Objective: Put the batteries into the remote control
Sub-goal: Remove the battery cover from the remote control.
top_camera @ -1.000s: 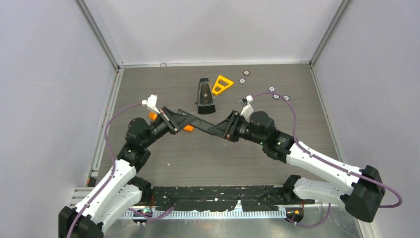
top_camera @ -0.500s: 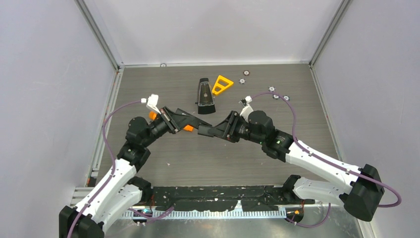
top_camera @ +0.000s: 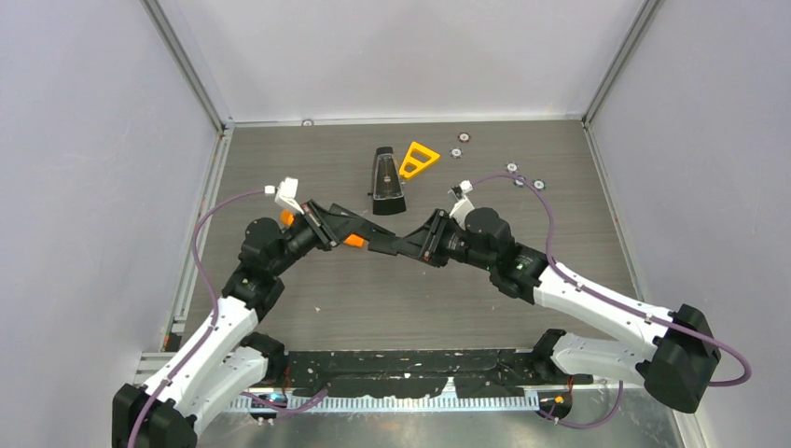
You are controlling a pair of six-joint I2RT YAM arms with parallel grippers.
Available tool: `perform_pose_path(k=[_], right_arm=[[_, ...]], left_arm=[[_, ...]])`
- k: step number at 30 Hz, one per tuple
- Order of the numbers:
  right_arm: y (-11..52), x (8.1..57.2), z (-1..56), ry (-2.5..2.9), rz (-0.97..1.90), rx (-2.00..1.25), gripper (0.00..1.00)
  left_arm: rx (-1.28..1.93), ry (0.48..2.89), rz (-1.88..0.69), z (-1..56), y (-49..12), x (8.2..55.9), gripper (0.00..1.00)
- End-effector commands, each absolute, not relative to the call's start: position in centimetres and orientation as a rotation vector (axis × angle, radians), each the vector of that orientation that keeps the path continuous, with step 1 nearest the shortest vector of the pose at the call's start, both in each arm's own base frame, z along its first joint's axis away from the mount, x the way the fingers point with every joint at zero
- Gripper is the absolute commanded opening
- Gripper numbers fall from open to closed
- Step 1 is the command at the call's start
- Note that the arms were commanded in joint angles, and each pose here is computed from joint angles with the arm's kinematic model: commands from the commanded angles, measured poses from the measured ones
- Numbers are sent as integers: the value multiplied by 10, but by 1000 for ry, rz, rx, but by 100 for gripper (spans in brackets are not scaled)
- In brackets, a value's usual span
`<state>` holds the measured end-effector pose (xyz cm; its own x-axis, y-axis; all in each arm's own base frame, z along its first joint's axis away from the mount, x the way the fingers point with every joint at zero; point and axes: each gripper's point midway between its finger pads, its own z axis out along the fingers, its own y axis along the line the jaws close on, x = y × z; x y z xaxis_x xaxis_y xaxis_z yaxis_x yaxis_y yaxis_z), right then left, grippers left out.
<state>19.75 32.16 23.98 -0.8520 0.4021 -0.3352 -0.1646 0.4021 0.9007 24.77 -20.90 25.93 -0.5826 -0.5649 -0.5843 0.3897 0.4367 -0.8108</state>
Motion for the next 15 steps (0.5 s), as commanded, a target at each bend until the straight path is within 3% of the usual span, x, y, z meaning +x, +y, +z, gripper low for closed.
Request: perform_pose_path(k=[1,15], right_arm=[[327,203,251,2077,1538,217,9],[302,217,254,1971,1463,293,5]], left_arm=[[-144,1740,-1247,263,-204,256,0],[-111,1879,-956,203,-184,274,0]])
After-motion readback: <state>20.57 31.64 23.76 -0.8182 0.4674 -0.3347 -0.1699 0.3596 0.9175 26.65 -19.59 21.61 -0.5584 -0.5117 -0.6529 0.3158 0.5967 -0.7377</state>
